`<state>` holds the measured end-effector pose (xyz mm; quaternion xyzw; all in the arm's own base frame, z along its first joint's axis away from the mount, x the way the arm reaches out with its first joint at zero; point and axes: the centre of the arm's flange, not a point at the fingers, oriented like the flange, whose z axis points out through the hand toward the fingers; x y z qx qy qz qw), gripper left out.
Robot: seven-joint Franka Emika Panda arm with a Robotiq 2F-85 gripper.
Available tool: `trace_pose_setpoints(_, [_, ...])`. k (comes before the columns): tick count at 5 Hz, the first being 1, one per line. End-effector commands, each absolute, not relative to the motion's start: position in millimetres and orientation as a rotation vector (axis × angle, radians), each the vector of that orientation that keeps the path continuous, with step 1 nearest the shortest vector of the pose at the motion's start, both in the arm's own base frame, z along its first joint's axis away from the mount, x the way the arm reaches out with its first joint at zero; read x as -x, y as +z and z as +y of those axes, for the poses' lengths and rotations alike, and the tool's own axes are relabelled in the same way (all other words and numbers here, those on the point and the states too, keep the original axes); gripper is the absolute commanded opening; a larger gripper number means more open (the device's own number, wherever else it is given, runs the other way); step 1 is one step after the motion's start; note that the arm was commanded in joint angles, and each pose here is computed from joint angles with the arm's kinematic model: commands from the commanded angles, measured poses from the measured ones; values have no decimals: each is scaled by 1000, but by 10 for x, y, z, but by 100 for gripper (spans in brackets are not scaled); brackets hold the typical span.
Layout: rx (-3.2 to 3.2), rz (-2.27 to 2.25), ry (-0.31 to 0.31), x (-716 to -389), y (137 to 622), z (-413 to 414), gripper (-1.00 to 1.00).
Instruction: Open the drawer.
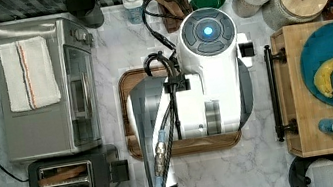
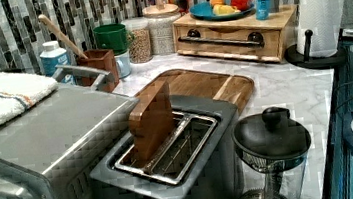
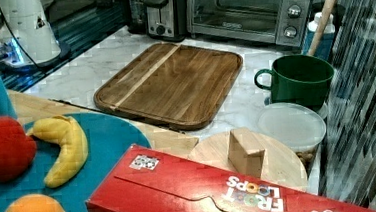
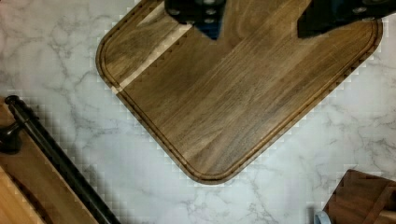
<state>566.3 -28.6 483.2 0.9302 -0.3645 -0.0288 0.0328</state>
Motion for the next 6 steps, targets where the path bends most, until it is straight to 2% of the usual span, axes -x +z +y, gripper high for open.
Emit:
trace_pose_setpoints(1, [-2869,-1103,-93,-5672,4810,-228,100])
trace_pose_setpoints(2, [-2884,-1040,-69,-5618,4744,-225,100])
trace_pose_setpoints(3, [-2902,-910,-71,-5565,4646,-279,100])
trace_pose_setpoints(4, [-2923,-776,-107,-5526,4562,-376,100])
trace_pose_setpoints(5, [-2946,-564,-116,-5478,4414,-497,100])
trace_pose_setpoints(6, [-2939,-382,-77,-5418,4239,-640,100])
